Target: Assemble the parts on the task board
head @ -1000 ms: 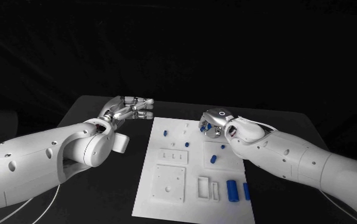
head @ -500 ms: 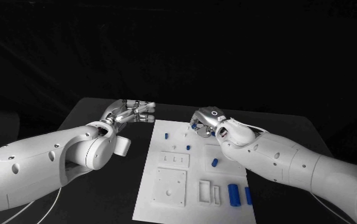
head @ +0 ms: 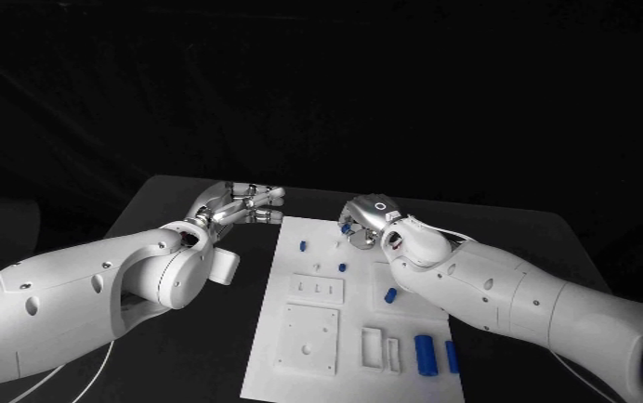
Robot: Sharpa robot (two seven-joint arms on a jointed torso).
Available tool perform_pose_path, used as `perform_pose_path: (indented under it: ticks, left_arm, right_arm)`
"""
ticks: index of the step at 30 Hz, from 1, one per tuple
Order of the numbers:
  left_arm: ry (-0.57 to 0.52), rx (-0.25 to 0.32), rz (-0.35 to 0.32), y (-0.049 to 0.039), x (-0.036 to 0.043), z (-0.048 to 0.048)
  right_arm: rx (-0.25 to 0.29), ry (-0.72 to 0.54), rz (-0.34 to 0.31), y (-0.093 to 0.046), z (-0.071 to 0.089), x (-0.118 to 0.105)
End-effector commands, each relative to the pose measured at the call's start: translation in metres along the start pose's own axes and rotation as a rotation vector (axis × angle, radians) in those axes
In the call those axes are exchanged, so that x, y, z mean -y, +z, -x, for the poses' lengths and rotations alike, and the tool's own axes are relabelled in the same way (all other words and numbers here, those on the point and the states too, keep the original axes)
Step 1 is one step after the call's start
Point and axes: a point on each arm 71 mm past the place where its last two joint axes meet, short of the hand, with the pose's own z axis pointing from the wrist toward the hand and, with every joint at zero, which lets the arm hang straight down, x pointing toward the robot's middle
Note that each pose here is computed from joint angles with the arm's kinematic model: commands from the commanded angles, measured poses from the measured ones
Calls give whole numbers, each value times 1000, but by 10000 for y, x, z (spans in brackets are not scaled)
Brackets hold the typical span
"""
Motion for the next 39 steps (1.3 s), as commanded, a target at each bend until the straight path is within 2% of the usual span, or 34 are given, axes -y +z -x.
perform_pose_path:
  ticks: [1, 28, 39]
  left_arm:
    - [-8, -17, -7, -1, 24, -21]
    - [-6, -21, -16, 2, 65, -21]
    - [-7, -25, -18, 4, 81, -29]
  right_arm:
    - [0, -21, -11, 9, 1, -4]
    - [-6, -62, -33, 28, -22, 31]
    - [-14, -62, -25, 50, -30, -21]
